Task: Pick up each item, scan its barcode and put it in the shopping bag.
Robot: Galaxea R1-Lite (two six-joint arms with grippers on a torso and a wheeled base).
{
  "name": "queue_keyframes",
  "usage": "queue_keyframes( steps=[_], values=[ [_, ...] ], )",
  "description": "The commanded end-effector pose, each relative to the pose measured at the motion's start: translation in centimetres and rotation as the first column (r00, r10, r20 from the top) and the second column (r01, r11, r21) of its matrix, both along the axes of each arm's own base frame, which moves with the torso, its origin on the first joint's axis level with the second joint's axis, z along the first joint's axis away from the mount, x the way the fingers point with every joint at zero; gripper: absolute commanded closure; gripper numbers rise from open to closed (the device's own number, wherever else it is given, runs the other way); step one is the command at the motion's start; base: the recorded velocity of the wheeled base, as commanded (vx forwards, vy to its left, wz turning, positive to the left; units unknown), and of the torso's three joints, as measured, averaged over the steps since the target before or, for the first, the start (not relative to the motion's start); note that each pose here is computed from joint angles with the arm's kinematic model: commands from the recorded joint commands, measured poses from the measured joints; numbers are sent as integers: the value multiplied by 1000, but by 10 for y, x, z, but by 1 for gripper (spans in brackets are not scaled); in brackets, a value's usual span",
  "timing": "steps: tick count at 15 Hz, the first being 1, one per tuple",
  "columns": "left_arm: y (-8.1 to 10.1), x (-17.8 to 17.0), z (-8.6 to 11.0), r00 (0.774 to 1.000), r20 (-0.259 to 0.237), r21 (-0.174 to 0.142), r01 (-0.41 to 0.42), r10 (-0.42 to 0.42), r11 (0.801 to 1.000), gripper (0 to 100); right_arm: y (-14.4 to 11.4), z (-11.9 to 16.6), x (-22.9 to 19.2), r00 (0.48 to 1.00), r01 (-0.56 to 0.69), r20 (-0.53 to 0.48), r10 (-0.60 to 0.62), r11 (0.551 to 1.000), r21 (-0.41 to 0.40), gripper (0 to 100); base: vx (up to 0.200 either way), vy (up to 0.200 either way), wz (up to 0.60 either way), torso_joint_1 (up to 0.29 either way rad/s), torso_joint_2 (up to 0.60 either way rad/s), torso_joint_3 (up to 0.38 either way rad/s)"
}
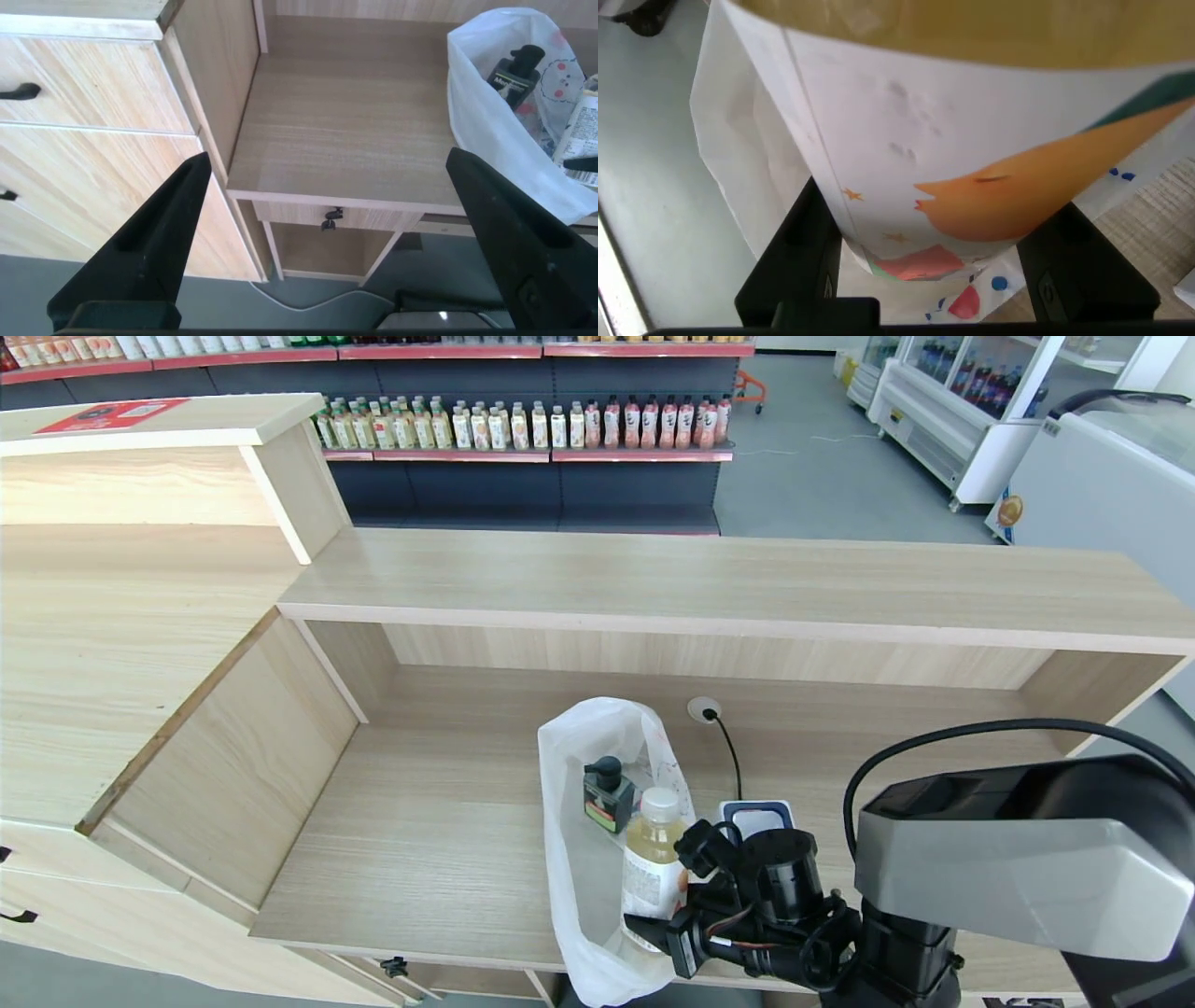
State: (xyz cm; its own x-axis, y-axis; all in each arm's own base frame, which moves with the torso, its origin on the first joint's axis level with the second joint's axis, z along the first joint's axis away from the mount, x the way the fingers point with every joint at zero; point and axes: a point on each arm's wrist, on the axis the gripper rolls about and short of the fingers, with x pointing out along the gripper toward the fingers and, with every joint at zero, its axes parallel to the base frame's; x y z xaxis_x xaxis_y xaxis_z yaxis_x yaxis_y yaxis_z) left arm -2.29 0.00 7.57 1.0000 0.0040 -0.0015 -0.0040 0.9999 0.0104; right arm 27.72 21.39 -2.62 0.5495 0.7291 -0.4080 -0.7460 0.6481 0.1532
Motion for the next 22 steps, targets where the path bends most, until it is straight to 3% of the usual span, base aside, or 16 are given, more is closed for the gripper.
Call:
queue_keyframes(
  steps=[1, 12, 13, 22],
  values=[
    [0, 0, 0, 1000, 0, 0, -1, 1, 1000, 0, 6, -2, 7, 1000, 4, 4, -4, 1000, 21, 100, 0, 0, 0, 0, 0, 0],
    [0, 0, 0, 1000, 0, 2, -1, 1, 1000, 0, 10, -10, 7, 1000, 0, -27, 0, 1000, 11, 100, 0, 0, 0, 0, 0, 0],
    [0, 0, 0, 1000, 0, 3, -1, 1, 1000, 0, 10, -10, 7, 1000, 0, -27, 0, 1000, 11, 0, 0, 0, 0, 0, 0, 0],
    [0, 0, 0, 1000, 0, 22, -1, 1, 1000, 0, 7, 10, 8, 1000, 11, 20, -12, 999, 47, 0, 0, 0, 0, 0, 0, 0]
  ],
)
